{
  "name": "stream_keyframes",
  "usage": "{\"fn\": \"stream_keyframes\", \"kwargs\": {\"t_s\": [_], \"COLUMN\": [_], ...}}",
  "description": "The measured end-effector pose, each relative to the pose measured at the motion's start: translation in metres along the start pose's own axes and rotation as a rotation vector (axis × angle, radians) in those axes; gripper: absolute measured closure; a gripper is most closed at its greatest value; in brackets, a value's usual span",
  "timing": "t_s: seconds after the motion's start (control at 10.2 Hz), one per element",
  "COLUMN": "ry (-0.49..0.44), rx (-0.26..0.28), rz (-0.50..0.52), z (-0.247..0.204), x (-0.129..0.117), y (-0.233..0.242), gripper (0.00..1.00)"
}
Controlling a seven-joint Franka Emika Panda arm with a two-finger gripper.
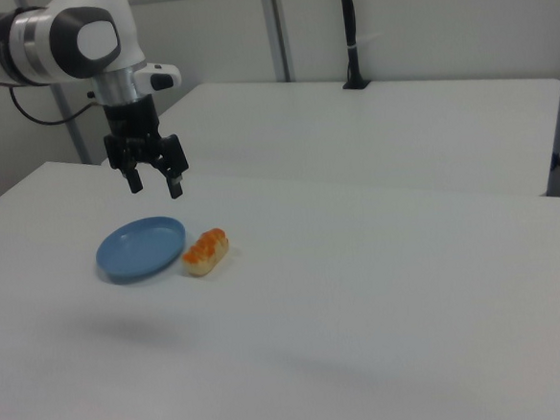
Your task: Put the bread onto the plate
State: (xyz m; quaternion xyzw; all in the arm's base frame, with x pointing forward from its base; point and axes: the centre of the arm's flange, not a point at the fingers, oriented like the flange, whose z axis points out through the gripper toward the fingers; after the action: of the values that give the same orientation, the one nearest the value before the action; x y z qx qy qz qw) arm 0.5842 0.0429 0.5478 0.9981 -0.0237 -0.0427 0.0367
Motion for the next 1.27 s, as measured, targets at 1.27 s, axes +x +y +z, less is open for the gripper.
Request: {"fn": "stream_keyframes", "kwargs": {"t_s": [1.27], "ry": [0.021], "rx": [0.015], "rz": [0.002], "z": [-0.0083], "x": [-0.0019], "y": [0.0103], "gripper": [0.0]}}
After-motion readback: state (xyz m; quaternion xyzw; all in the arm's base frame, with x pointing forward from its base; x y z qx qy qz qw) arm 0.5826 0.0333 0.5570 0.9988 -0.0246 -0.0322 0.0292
